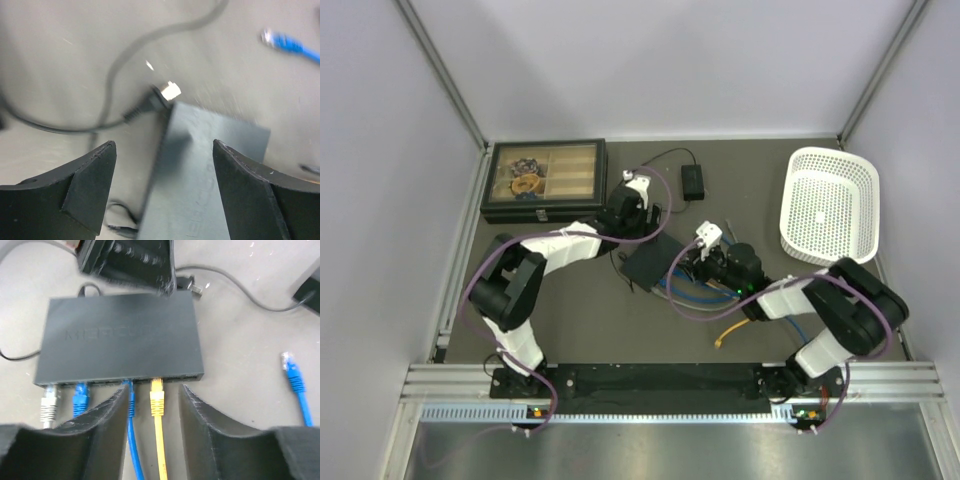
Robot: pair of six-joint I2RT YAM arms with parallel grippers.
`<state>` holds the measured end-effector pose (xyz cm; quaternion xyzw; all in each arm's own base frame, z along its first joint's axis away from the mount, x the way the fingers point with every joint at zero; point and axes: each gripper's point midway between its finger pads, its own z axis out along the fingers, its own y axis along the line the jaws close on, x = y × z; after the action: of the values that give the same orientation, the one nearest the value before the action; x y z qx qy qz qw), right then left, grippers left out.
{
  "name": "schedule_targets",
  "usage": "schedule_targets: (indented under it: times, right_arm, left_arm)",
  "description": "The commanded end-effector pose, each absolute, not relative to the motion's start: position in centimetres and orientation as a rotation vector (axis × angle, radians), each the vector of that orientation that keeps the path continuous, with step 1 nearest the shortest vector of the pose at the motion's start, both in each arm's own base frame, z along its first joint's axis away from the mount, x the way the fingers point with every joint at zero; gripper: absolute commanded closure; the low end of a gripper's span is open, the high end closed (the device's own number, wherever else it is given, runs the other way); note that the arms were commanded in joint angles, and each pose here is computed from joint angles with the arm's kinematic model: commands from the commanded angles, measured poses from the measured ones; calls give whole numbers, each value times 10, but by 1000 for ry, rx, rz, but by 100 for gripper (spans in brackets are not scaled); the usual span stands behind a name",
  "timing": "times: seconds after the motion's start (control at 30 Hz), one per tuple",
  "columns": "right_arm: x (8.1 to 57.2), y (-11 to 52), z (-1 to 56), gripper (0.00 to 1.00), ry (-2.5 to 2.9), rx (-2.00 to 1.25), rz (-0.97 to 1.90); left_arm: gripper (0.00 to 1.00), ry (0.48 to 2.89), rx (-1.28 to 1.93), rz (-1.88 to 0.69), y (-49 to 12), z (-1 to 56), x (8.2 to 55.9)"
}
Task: Insert the plug into the switch port
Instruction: Reset both arms
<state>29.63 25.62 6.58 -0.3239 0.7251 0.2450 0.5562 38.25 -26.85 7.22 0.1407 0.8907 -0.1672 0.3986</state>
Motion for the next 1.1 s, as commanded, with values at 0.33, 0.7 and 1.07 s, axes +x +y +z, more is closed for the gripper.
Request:
schedule_targets:
  times: [0.33,0.7,1.07]
  right_arm:
    - [289,164,190,5,1745,-274,347]
    - [221,53,248,1,1730,74,142]
    - [169,-8,288,1,1539,220,116]
  left_arm:
    - [1,1850,43,-329,-194,267,373]
    - [1,1637,-251,-153,-62,330,265]
    - [1,1500,-275,-139,-13,341,205]
